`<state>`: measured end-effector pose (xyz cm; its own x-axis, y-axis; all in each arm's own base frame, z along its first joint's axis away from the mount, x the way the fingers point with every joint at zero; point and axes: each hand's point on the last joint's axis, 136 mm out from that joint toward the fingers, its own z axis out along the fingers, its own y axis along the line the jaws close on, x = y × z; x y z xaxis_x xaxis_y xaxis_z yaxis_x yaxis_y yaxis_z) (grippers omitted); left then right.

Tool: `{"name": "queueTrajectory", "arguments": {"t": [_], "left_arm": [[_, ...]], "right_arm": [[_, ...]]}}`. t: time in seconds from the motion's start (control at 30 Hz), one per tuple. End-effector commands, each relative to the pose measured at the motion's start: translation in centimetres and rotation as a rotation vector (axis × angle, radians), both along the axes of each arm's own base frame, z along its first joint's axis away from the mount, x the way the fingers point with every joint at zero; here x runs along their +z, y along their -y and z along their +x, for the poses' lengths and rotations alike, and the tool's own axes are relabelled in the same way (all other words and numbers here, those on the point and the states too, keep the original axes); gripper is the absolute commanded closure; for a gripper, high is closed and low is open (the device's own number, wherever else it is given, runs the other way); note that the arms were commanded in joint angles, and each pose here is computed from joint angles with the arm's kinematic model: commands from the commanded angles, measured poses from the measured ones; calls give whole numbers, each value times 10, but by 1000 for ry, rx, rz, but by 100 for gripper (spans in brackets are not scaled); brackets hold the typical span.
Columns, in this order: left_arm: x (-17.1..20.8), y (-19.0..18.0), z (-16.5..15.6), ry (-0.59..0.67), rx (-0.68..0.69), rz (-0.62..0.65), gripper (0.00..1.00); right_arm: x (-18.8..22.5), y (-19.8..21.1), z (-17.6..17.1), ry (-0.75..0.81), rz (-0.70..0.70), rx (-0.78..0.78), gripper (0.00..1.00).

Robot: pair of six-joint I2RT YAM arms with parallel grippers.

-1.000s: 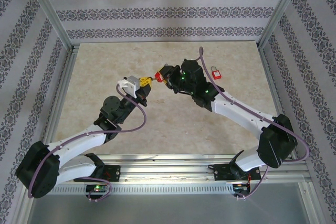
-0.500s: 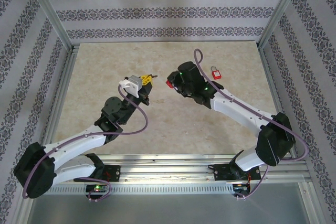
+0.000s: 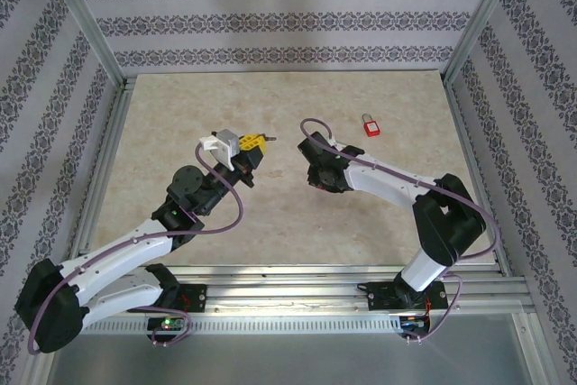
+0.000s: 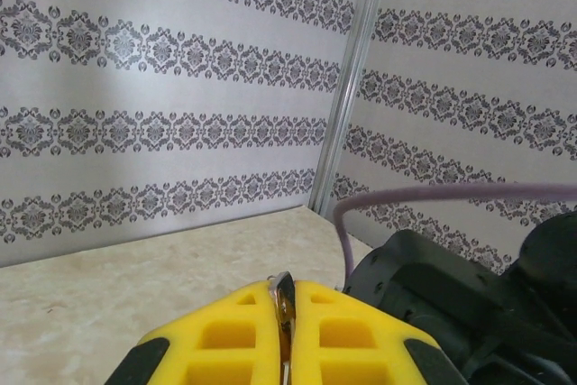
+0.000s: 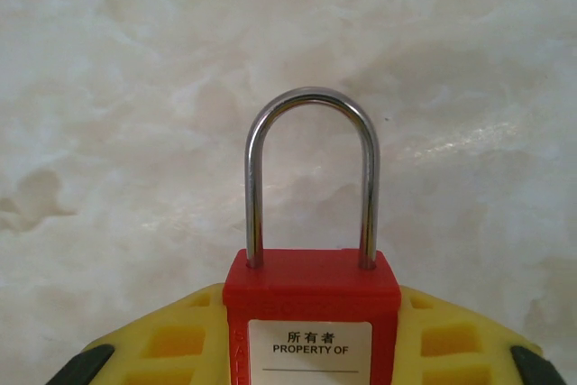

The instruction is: Unlock with the key

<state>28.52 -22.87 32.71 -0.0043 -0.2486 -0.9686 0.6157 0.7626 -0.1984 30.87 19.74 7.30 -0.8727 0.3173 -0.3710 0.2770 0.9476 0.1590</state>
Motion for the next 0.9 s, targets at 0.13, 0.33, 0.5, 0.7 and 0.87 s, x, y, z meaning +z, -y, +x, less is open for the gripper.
{"name": "queueTrajectory", "arguments": {"t": [0.13,0.33,0.5,0.7,0.87], "left_arm": [[9,-7,-7,-24,-6,-37,100],[11,-9,-13,-35,-19,-49,100],[11,-4,-18,-58,-69,-63,100],[14,-1,-20,-107,-176,-93,100],[21,4,-19,-134,-296,-131,100]], "right_arm": [[-11,10,2,-22,0,48,56],[29,8,11,90,72,105,29],[91,-13,9,264,227,263,26],[204,-52,-29,649,615,599,30],[243,-67,-69,746,777,820,34]]}}
